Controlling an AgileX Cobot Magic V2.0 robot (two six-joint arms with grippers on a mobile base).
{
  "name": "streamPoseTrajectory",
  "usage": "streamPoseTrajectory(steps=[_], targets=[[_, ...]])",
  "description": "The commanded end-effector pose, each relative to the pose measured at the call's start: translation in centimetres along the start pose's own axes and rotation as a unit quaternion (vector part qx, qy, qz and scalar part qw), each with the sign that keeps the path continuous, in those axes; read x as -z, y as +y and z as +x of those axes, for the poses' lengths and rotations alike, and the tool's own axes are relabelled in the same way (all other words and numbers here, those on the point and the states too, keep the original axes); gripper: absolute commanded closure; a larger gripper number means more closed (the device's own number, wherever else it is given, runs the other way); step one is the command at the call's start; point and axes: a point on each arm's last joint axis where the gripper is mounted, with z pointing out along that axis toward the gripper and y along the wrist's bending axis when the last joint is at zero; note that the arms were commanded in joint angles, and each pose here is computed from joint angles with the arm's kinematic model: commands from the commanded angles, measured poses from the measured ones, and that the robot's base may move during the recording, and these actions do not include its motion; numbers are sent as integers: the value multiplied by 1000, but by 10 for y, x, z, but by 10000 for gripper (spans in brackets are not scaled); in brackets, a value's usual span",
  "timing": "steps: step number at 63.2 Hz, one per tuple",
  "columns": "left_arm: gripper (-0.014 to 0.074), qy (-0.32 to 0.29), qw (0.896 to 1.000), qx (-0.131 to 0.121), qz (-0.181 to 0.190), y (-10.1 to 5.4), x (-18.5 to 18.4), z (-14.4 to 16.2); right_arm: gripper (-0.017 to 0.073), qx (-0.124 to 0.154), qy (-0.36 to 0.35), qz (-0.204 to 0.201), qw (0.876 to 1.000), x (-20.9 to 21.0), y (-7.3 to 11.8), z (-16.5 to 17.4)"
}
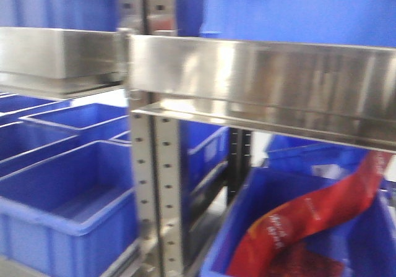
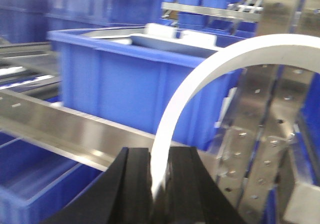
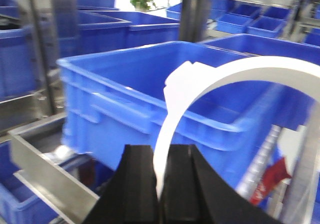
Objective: Grab PVC pipe and place in blue bin
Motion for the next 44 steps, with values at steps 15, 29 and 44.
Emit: streamPoseTrajectory(steps=[15,29,44], targets=[[704,-17,1000,6,0,0,2,-4,728,0,-11,2,1000,2,0,-2],[704,-17,1000,6,0,0,2,-4,728,0,-11,2,1000,2,0,-2],[704,-17,1000,6,0,0,2,-4,728,0,-11,2,1000,2,0,-2]])
